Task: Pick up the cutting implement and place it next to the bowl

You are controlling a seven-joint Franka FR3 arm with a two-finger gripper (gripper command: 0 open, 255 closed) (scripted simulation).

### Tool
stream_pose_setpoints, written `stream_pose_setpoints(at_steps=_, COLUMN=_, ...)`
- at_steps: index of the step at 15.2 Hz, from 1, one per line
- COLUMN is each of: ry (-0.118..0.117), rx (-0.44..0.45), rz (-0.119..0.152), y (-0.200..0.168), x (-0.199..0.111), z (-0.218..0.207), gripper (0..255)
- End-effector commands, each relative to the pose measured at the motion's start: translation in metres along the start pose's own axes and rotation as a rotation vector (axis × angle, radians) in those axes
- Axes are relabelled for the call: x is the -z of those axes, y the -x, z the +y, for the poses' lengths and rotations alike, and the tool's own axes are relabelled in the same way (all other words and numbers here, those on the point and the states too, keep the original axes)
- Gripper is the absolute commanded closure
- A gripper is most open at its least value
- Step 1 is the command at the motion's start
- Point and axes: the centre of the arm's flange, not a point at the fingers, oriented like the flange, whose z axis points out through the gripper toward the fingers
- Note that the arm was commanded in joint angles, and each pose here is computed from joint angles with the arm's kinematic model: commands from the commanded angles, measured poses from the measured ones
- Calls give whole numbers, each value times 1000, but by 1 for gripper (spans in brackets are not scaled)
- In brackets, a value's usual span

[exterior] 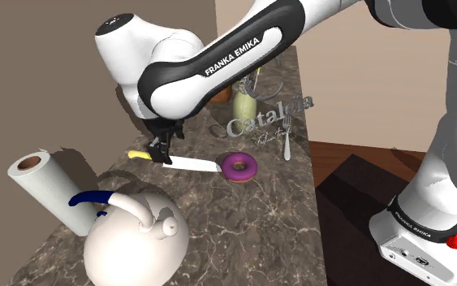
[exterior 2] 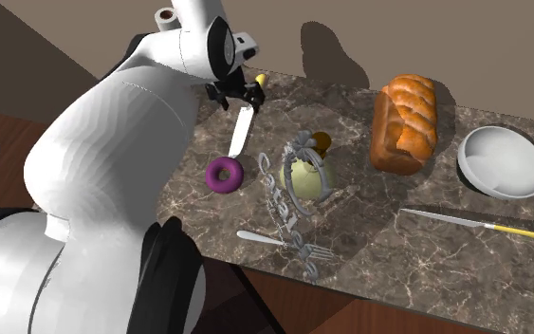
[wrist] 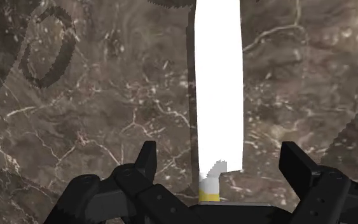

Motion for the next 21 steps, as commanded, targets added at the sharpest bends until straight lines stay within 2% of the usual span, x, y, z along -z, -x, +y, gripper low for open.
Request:
stream_pose_setpoints(at_steps=1, ry=9, rx=16, rz=2, y=-6, x=-9, z=-11, gripper=0)
stream_pose_setpoints(at_steps=8, ry=9, rx=16, rz=2, y=-6, x=-44, z=-11, gripper=0)
stream_pose_setpoints(at_steps=15, ry=9, rx=16, rz=2, y=-6, x=-44, z=-11, gripper=0)
stream_pose_setpoints(at_steps=16, ry=9, rx=16, rz=2, y=-6, x=-44, z=-11, gripper=255)
stream_pose_setpoints(at_steps=21, ry=9, rx=17, rz=2, y=-7, x=-43, z=-11, gripper=255)
